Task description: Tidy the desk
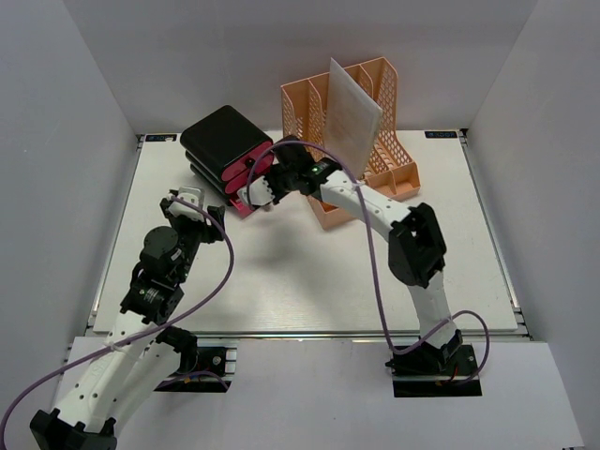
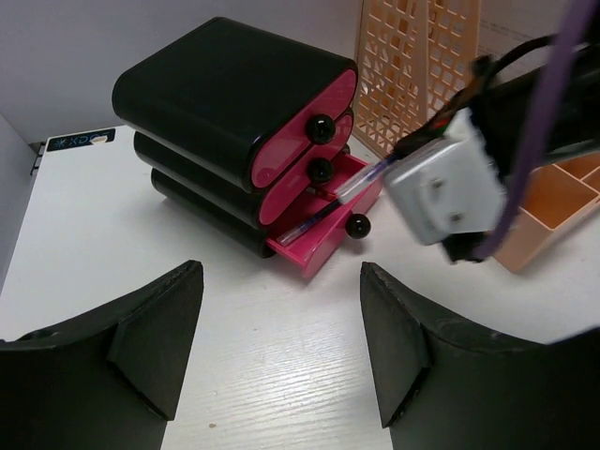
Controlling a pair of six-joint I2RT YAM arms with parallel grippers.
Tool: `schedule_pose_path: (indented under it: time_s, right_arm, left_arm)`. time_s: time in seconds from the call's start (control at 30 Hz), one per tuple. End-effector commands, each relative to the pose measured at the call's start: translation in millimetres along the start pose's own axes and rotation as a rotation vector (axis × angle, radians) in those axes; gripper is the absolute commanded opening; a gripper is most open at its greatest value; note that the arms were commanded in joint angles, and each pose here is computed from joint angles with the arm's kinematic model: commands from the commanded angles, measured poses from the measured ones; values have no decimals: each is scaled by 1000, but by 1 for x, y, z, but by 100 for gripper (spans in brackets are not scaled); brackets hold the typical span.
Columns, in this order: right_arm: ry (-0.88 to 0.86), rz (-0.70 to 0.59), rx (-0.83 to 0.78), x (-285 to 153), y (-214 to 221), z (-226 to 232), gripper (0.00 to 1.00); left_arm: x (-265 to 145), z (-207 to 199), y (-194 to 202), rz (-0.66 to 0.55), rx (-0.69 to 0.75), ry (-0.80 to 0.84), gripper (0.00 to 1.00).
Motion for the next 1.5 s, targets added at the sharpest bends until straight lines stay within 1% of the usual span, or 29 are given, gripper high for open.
schedule_pose_path:
  time_s: [0.0, 0.03, 0.1, 0.2, 0.47, 0.67, 0.73, 0.8, 0.87, 0.9, 1.03, 1.23, 1.3, 1.33, 1.37, 1.4, 1.43, 1.47]
  right_arm:
    - [102, 25, -131, 13, 0, -33, 0]
    - [93, 17, -152, 25, -2, -30, 0]
    - [92, 12, -192, 35, -4, -27, 0]
    - [87, 2, -206, 49, -7, -22, 0]
    - [134, 10, -187, 72, -5, -21, 0]
    - [120, 5, -158, 88, -7, -11, 0]
    - [121, -1, -151, 92, -10, -8, 4]
    - [129, 4, -153, 94, -12, -7, 11]
    - [125, 8, -150, 96, -11, -4, 15]
    - [128, 13, -147, 96, -9, -4, 21]
    - [137, 12, -120, 91, -11, -7, 33]
    - [142, -17, -79, 75, -15, -6, 36]
    - [158, -31, -42, 65, -17, -10, 31]
    - [148, -51, -17, 62, -18, -9, 24]
    - [155, -63, 7, 53, -19, -14, 5]
    - [148, -83, 65, 47, -21, -16, 0]
    - [124, -127, 104, 41, -21, -14, 0]
    - [67, -154, 156, 32, -23, -7, 0]
  left_arm:
    - [-3, 1, -4, -30, 1, 0, 77]
    - [-3, 1, -4, -30, 0, 1, 77]
    - [-4, 1, -5, -37, 1, 5, 77]
    - [-5, 0, -7, -44, 0, 12, 77]
    - [-5, -1, -6, -42, -2, 24, 77]
    - [-5, -1, -6, -41, 0, 21, 77]
    - [-5, -1, -6, -44, 0, 18, 77]
    - [-4, 0, -5, -41, 3, 18, 77]
    - [-4, 0, -6, -40, 4, 18, 77]
    - [-4, 0, -6, -41, 3, 18, 77]
    - [-4, 0, -6, -42, 3, 16, 77]
    - [-5, -1, -6, -40, 4, 19, 77]
    - [-5, 0, -5, -40, 2, 16, 77]
    - [-5, 0, -5, -40, 3, 15, 77]
    - [-4, -1, -5, -40, 4, 19, 77]
    - [-4, -1, -4, -38, 4, 24, 76]
    - [-4, -2, -3, -33, 5, 31, 74]
    - [-2, -5, -2, -27, 6, 53, 65]
Point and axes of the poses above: each gripper's point midway between its finger pads, its own x axis out along the fingers, its own z axis along the line the jaws close on, y = z × x, the point moved 6 cm from there along -x, back along the fingers, and after that the axes turned 9 degrees about -x, right-handed, at the moved point
